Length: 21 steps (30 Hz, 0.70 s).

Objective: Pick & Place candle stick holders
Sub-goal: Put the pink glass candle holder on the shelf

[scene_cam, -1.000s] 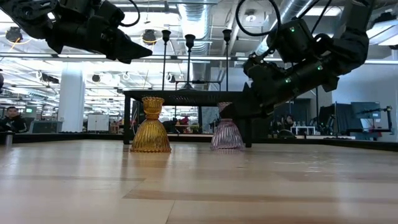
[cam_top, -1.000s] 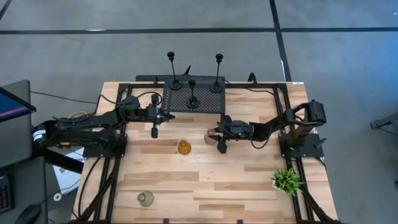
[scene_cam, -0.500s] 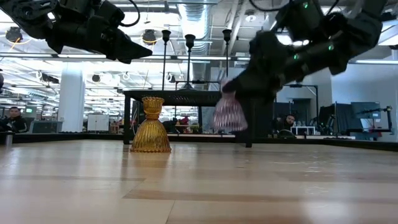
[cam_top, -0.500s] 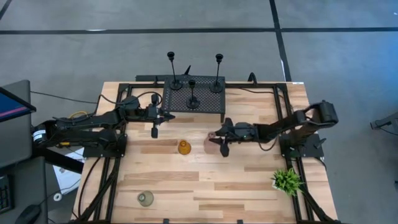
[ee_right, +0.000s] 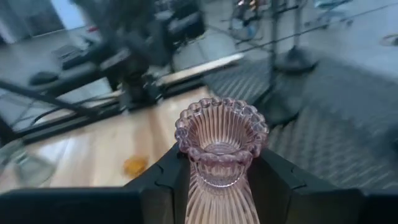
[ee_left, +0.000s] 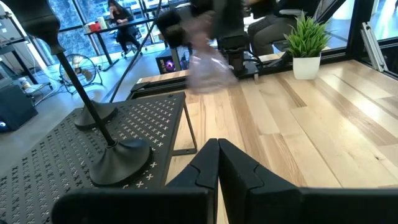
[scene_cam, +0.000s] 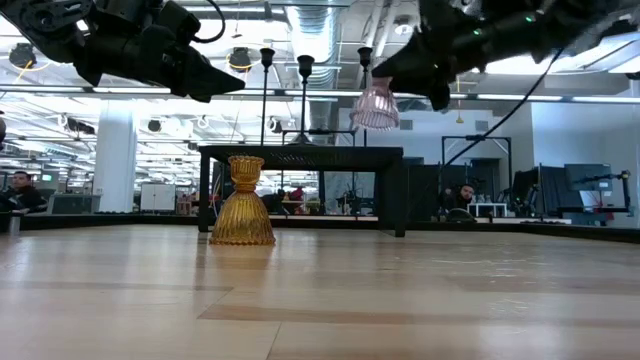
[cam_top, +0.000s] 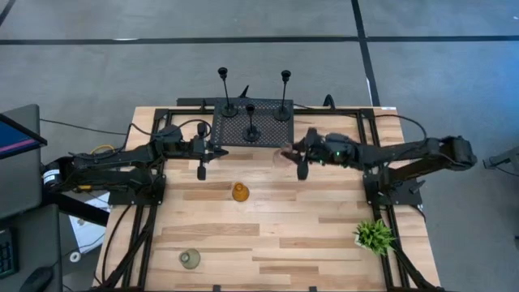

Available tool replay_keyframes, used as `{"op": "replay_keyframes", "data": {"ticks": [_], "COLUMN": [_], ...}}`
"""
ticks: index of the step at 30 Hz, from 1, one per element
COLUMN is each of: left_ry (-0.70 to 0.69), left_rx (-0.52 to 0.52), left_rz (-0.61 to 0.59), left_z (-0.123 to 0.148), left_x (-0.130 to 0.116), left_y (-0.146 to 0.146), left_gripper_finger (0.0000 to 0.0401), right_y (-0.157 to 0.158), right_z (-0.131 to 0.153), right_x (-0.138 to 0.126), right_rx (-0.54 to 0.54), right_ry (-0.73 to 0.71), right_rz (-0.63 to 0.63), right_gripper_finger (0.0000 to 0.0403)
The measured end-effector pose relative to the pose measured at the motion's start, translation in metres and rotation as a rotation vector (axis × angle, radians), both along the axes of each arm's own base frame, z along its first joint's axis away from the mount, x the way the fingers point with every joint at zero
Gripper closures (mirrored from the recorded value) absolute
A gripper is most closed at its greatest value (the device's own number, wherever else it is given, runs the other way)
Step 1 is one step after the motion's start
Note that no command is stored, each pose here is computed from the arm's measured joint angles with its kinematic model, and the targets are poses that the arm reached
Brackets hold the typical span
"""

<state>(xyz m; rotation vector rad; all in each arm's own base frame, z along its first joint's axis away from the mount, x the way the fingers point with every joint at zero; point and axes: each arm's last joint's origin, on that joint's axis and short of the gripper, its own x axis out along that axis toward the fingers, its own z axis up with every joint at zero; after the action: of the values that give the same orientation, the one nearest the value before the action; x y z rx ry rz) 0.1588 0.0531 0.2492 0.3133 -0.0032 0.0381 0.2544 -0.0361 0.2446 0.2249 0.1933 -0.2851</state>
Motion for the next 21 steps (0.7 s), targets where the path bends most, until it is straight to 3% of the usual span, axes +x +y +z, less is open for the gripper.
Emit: {"op": "replay_keyframes", "data": {"ticks": [6, 21], "left_ry": [0.0, 0.0], "left_rx": [0.0, 0.0], "left_rz": [0.001, 0.001], "left_z": [0.0, 0.0], "left_x": [0.0, 0.0], "left_y": [0.0, 0.0], "left_gripper_finger": [0.0393, 0.0393], "right_y": [-0.028, -0.067], "right_z": [0.019, -0.01], "right_x": [0.013, 0.039], "right_rx": [-0.042, -0.041], "right_ry": [0.078, 0.12], "right_rz": [-0.081, -0.174], "right_gripper_finger": [0.0284, 0.0283]}}
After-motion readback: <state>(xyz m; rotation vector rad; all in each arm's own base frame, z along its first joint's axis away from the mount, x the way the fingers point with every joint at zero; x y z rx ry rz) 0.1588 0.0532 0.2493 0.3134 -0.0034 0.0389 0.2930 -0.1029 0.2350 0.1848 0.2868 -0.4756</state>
